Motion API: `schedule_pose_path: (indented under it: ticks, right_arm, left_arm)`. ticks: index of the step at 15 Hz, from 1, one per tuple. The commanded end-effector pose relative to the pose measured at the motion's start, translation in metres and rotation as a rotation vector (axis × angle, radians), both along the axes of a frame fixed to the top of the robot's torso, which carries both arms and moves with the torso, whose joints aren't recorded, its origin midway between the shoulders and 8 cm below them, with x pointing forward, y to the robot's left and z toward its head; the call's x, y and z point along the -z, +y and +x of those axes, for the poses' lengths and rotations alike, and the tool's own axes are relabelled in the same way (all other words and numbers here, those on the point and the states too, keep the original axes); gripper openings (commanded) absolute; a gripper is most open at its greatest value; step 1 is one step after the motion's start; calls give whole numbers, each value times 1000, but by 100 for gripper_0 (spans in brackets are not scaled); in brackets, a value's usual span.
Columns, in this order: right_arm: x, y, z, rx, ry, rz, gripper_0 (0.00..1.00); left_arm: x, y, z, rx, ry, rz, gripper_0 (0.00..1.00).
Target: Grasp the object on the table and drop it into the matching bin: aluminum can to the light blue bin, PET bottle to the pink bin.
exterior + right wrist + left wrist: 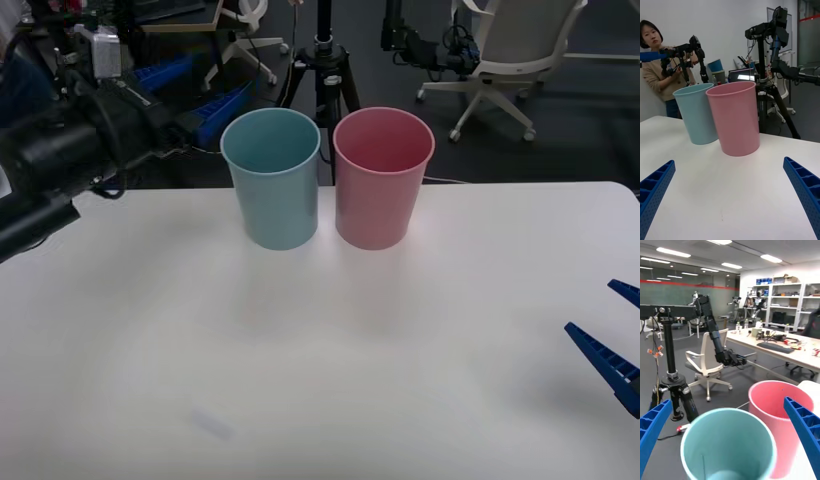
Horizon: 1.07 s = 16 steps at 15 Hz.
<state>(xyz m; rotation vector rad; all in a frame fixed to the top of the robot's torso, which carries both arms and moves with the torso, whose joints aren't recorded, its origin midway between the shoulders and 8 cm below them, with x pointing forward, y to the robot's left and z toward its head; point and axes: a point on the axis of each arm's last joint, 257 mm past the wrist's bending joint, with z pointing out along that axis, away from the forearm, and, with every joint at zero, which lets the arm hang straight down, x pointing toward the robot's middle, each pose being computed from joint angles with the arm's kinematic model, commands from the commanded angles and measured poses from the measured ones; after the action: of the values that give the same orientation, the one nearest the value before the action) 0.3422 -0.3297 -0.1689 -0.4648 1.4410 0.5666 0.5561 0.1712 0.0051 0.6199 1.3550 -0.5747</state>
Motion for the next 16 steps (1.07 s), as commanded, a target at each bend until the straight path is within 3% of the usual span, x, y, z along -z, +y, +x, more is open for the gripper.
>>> schedule_pose_path:
  ticks: [1, 3, 8, 13, 16]
  right_arm:
    - [0, 0, 0, 0, 0, 0, 100]
    - [0, 0, 0, 0, 0, 0, 100]
    - [0, 0, 0, 0, 0, 0, 100]
    - [0, 0, 0, 0, 0, 0, 100]
    - [0, 0, 0, 0, 0, 0, 100]
  left_arm:
    - [3, 12, -38, 23, 4, -19, 100]
    - [10, 18, -59, 29, 11, -35, 100]
    - [53, 36, -103, 69, 19, 5, 100]
    - [106, 60, -138, 37, 64, 15, 100]
    - [124, 82, -155, 6, 70, 57, 100]
